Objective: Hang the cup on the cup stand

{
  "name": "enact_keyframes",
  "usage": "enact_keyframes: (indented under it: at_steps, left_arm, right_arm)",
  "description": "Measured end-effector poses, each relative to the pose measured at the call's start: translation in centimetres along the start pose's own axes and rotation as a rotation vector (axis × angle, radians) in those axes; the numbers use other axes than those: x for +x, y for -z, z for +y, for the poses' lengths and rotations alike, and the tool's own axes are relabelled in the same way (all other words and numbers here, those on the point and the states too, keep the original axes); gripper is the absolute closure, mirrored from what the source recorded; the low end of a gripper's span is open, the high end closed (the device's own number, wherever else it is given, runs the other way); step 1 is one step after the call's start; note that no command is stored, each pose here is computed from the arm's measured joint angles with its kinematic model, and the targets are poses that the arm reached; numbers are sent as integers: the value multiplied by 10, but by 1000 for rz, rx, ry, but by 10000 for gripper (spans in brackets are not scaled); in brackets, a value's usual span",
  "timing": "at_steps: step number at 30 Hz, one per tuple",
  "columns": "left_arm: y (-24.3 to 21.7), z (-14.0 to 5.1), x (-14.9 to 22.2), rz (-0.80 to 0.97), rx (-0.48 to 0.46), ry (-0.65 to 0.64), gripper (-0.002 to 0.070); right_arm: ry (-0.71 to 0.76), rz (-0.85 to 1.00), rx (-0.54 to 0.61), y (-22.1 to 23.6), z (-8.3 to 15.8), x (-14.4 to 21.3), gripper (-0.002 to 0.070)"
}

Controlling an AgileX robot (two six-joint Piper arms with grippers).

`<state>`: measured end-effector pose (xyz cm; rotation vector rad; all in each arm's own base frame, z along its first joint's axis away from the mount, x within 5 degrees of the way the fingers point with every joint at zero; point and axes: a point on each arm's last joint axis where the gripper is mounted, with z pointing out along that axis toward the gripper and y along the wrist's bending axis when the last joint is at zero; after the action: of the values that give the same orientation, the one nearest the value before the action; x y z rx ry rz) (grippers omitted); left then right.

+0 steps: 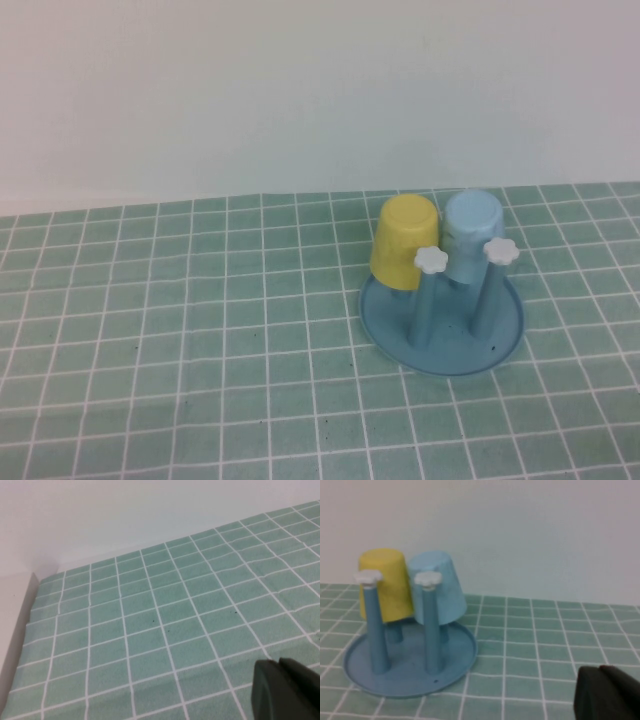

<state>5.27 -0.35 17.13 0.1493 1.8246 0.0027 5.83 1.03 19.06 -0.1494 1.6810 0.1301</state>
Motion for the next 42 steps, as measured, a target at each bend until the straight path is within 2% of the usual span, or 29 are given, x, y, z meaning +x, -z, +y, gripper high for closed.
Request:
enact_keyframes:
  at_steps: [5, 12, 42]
  left_arm:
    - [0, 0, 0, 0, 0, 0, 675]
    - [0, 0, 0, 0, 0, 0, 675]
    - [0, 0, 0, 0, -1, -4, 675]
  right_arm:
    - [26, 48, 89, 3, -5, 7, 678]
    - [22, 214, 197, 6, -12, 22, 678]
    - [11, 240, 201, 6, -12, 24, 678]
